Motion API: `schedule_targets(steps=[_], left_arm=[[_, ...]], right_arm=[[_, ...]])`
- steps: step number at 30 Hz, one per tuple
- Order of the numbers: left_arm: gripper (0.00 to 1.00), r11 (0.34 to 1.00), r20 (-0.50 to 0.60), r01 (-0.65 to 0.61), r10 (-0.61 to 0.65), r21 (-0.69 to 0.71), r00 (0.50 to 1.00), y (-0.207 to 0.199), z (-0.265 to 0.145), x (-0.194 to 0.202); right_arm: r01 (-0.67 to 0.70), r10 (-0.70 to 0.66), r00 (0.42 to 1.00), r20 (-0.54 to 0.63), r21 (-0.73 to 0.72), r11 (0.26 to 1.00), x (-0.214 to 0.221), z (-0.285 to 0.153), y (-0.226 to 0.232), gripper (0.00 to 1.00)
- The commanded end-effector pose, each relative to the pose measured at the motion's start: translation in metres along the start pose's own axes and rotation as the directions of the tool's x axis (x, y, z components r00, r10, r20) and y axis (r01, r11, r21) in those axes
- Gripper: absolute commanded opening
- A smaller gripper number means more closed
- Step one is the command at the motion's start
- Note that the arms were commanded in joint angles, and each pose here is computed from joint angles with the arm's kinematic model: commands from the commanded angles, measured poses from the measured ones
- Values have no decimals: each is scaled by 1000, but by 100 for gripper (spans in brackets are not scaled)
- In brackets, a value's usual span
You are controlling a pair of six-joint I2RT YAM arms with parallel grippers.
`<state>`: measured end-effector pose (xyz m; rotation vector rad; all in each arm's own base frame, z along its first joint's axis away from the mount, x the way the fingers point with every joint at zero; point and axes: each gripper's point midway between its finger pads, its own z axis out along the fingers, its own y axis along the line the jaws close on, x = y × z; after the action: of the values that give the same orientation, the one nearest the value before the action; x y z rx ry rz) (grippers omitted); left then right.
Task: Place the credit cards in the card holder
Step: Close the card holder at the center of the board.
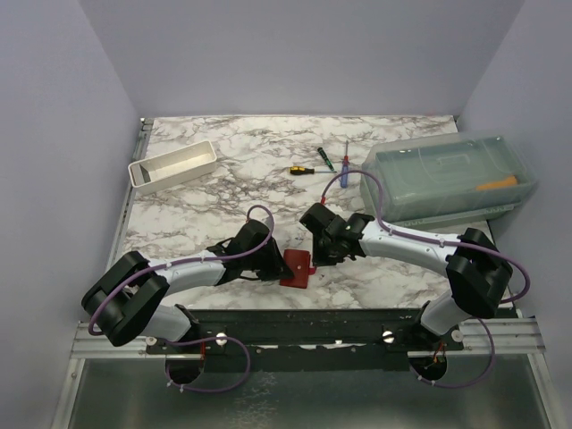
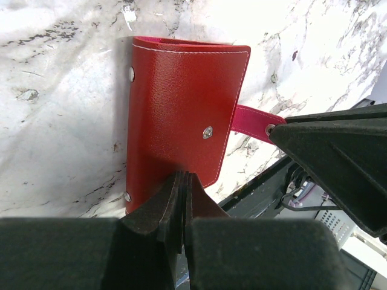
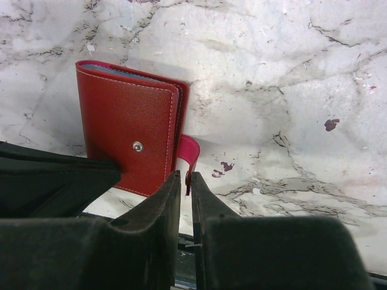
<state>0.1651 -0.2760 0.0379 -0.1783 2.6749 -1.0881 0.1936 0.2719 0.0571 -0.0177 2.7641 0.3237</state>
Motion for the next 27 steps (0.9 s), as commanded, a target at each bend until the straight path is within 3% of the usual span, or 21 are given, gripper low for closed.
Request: schedule_targets(steps=[1,11,20,27], left_arm=[[6,1000,-18,-3,3,-14,1000,9,-2,7],[6,1000,-17,-5,4,-14,1000,9,-3,7],[6,1000,-17,-2,2,-13,1000,8,-3,7],[6,1000,-14,-4,3,-8,1000,7,-4,7]], right_arm=[[-1,1,1000,-11,11,1000,4,6,-5,16],[-8,8,1000,-29,9,1000,9,6,-7,18],[1,-1,1000,-30,-19,1000,9,7,-2,0],[59,-60,998,-1,-182,982,-1,5,32,0]])
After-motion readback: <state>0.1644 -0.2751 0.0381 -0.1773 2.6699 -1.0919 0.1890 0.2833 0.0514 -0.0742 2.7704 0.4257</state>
